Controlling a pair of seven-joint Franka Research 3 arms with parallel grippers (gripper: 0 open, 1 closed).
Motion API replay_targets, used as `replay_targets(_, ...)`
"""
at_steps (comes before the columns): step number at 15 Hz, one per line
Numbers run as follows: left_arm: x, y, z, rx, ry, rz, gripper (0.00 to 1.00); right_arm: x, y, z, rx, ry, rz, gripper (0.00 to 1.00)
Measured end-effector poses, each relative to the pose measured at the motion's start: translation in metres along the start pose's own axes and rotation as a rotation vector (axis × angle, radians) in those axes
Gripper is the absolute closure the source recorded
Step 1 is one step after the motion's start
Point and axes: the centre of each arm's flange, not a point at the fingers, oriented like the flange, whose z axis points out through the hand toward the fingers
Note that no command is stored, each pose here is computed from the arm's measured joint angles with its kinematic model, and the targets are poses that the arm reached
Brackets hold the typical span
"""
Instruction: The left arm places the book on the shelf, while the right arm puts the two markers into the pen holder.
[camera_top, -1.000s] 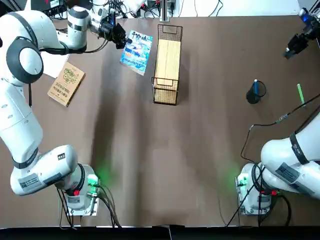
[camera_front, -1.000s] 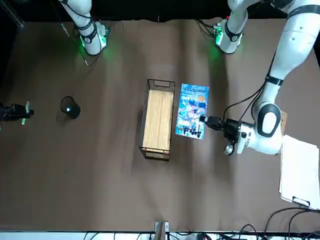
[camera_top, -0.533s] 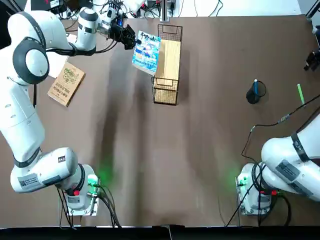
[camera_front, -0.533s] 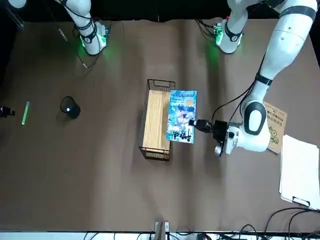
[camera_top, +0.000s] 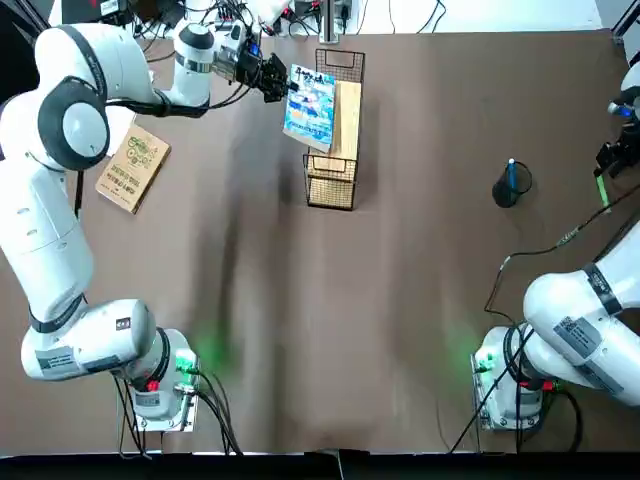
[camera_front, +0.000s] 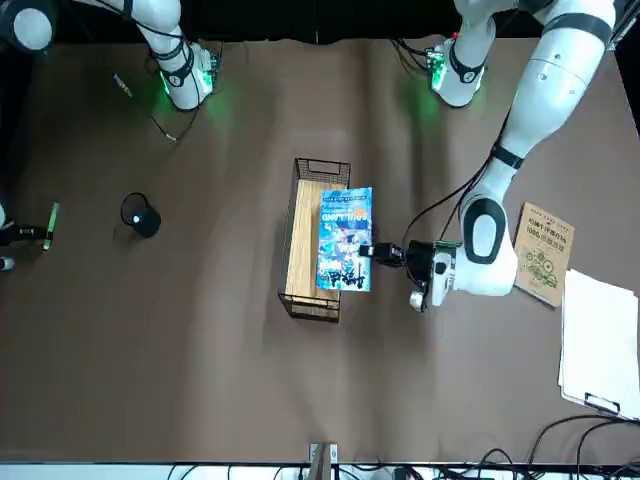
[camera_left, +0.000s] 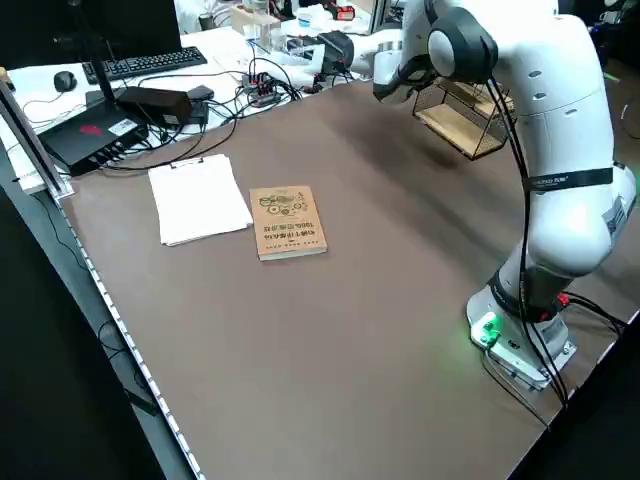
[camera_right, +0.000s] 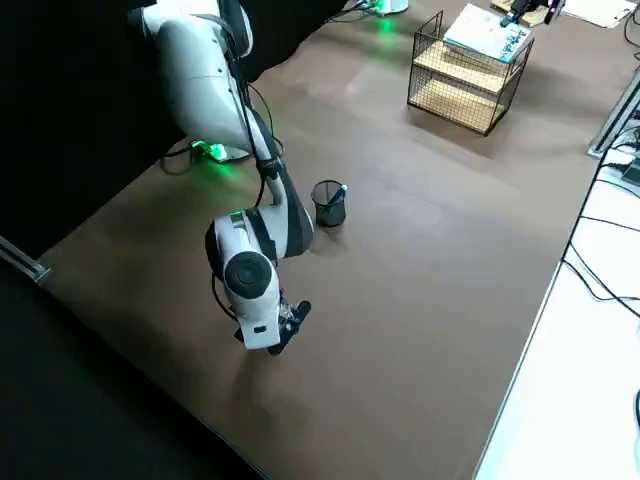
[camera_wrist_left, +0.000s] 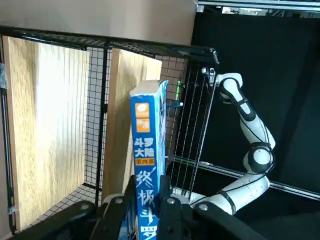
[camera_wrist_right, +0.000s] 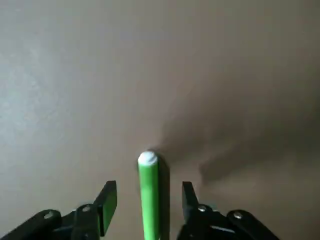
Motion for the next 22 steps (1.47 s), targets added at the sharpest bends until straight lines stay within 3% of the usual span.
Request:
replay_targets(3,-0.001,-0.004,0.011,0.005,-0.008,-0.006,0.81,0.002,0.001,0.009,-0.014,-0.004,0.002,0.41)
replay_targets(6,-0.001,-0.009,0.019,0.016,0.0,-0.01,0.81,0.002,0.001,0.012,-0.014,-0.009,0.002,0.51)
replay_targets(9,0.0,-0.01,0.029,0.034,0.016,-0.009,0.81,0.002,0.003,0.011,-0.027,-0.014,-0.001,0.82)
replay_targets(10,0.0,-0.009,0.031,0.037,0.019,-0.008,0.81,0.002,0.003,0.012,-0.027,-0.014,-0.001,0.82)
replay_targets(12,0.0,-0.01,0.032,0.041,0.023,-0.008,0.67,0.002,0.003,0.012,-0.029,-0.017,-0.008,0.82)
replay_targets(13,0.001,-0.01,0.032,0.044,0.029,-0.008,0.48,0.004,-0.001,0.012,-0.028,-0.028,-0.049,0.82)
replay_targets(14,0.001,-0.011,0.032,0.048,0.035,-0.008,0.42,0.005,-0.006,0.011,-0.018,-0.04,-0.083,0.82)
replay_targets(18,0.004,-0.01,0.04,0.084,0.076,-0.001,0.37,0.019,-0.058,-0.023,0.115,-0.108,-0.243,0.82)
replay_targets(20,0.004,-0.01,0.053,0.119,0.109,0.005,0.34,0.024,-0.095,-0.063,0.228,-0.079,-0.295,0.82)
replay_targets(22,0.002,-0.008,0.066,0.148,0.132,0.006,0.32,0.018,-0.128,-0.098,0.402,-0.026,-0.356,0.82)
